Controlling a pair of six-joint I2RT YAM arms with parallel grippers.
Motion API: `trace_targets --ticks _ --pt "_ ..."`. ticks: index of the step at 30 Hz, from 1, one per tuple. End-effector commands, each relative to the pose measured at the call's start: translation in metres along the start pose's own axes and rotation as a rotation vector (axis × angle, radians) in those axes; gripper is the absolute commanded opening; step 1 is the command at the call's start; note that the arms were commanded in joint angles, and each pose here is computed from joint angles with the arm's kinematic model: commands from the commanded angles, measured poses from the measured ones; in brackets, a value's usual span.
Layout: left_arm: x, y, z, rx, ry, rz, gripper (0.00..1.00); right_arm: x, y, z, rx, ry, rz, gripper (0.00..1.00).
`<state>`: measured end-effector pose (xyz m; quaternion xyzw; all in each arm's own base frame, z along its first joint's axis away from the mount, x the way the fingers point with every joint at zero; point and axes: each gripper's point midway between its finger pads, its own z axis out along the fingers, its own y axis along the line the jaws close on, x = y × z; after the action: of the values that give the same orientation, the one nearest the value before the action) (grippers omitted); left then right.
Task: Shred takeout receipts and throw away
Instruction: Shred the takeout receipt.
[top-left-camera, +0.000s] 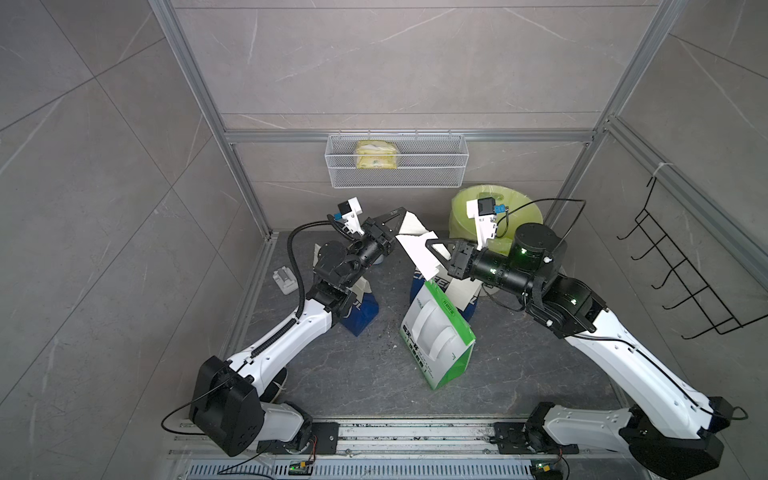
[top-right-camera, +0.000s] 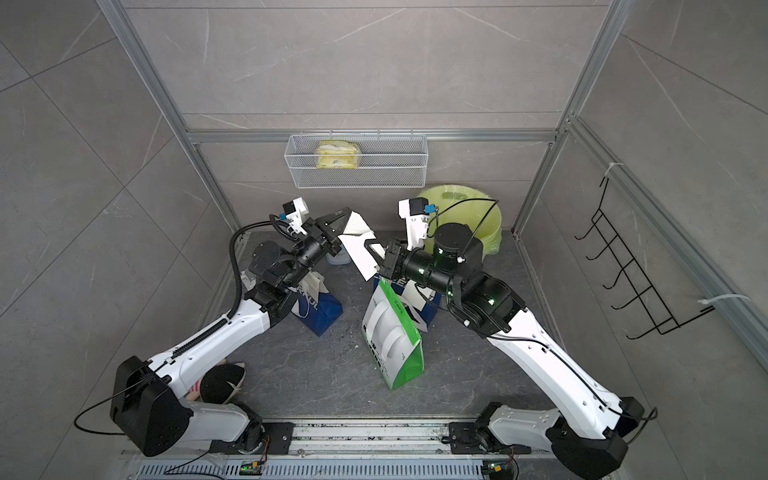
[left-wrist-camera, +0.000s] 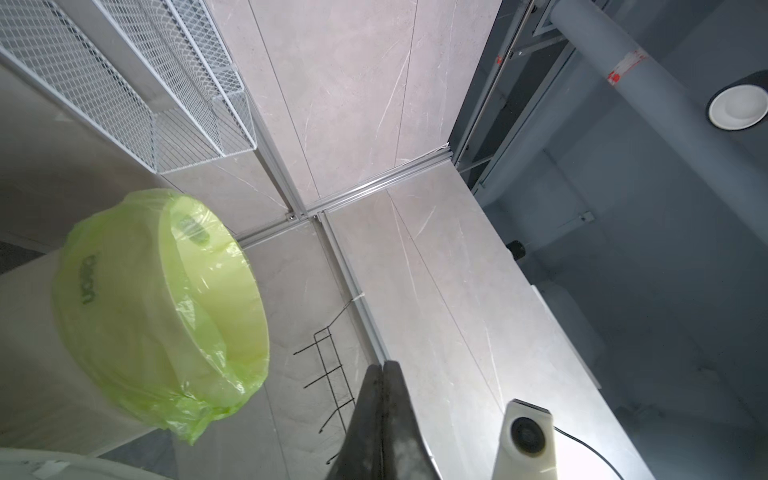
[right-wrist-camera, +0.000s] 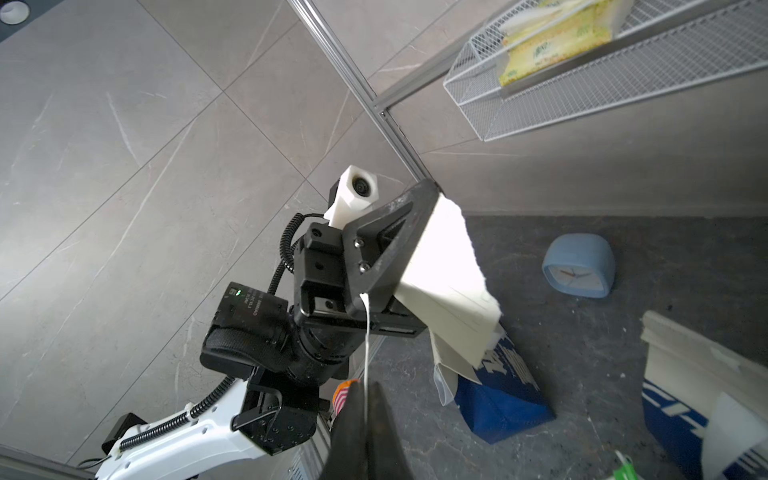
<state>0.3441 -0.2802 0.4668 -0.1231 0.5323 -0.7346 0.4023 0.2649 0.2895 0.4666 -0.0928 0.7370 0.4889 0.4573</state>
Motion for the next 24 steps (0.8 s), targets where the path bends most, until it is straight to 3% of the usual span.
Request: trace_targets --ticks 1,12,24 --pt "-0.003 -0.026 0.001 0.116 -0.017 -0.085 0.01 -0.008 -0.002 -0.006 0.058 -0.011 0.076 0.00" --pt "0.000 -0.012 -0.001 0.075 -0.021 -0.104 0.07 -0.015 -0.015 -0.011 0.178 -0.003 0.078 0.00" --pt "0.002 -0.015 0.000 0.083 -0.012 -0.110 0.08 -0.014 -0.020 0.000 0.201 0.011 0.088 0.00"
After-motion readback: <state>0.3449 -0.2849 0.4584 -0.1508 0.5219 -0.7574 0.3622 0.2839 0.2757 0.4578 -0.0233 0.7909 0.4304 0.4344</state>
